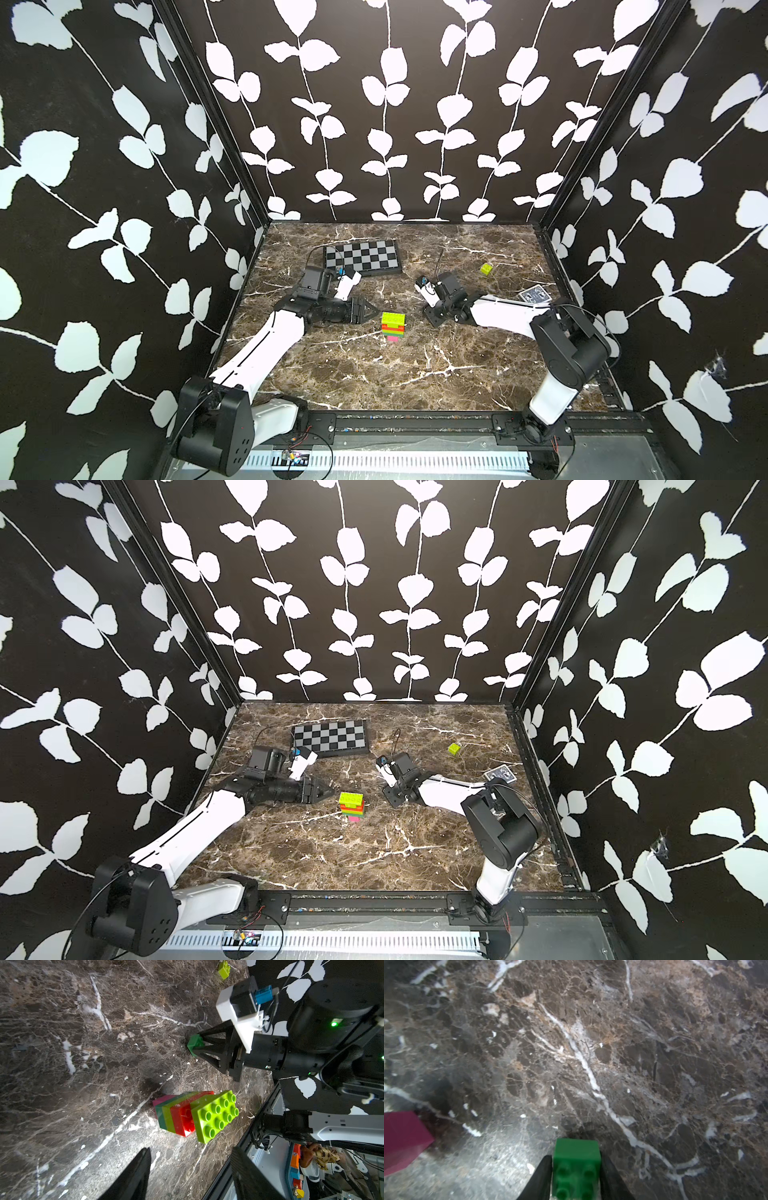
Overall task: Assemble a carrot with lego
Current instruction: Place the lego brick at the center of the board, then pick up the lego brick from the center of the board, then assemble the lego brick with the lego brick.
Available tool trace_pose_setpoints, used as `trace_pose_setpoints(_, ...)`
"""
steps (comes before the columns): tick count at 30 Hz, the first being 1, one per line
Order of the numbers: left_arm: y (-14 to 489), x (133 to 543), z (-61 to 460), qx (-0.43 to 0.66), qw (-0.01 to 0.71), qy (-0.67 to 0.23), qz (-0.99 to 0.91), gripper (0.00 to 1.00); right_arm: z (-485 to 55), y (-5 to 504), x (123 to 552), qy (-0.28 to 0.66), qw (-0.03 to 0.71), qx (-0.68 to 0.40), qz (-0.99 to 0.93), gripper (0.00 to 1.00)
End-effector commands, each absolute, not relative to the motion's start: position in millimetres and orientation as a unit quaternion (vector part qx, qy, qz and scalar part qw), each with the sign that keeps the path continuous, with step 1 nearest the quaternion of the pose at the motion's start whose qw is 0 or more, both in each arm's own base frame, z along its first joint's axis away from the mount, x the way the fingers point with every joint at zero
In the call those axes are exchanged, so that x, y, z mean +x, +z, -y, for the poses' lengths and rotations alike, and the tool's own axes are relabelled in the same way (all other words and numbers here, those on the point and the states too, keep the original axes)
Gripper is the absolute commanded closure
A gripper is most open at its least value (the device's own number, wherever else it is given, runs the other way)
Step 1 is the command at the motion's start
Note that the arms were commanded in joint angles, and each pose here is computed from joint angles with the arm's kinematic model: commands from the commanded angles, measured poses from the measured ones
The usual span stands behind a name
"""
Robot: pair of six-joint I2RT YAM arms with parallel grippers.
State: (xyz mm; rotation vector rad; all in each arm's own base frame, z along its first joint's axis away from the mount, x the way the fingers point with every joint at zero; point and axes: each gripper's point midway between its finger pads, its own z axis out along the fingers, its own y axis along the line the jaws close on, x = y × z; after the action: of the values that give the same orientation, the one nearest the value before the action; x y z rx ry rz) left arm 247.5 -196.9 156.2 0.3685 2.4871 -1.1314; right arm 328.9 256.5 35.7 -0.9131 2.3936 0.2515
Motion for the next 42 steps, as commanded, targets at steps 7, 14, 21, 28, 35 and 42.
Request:
trace_pose_setpoints(7, 168, 251, 199, 0.138, 0.2, -0.41, -0.879, 0.36, -247, 12, 323, 0.082, 0.28, -0.317, -0.902, 0.58)
trace_pose_setpoints(14, 167, 250, 200, 0.137, 0.198, -0.413, -0.879, 0.37, -247, 13, 320, 0.096, 0.306, -0.32, -0.891, 0.57)
trace_pose_setpoints(21, 167, 250, 199, 0.136, 0.199, -0.41, -0.879, 0.37, -247, 14, 317, 0.104, 0.315, -0.322, -0.887, 0.7)
trace_pose_setpoints(28, 166, 245, 203, 0.135, 0.185, -0.427, -0.875, 0.37, -255, 73, 306, 0.141, 0.36, -0.362, -0.848, 0.8)
trace_pose_setpoints(35, 164, 235, 217, 0.135, 0.144, -0.486, -0.851, 0.35, -283, 146, 259, 0.234, 0.37, -0.481, -0.76, 0.79)
trace_pose_setpoints(42, 154, 243, 224, 0.135, 0.127, -0.49, -0.852, 0.35, -310, 182, 240, 0.257, 0.353, -0.562, -0.703, 0.8)
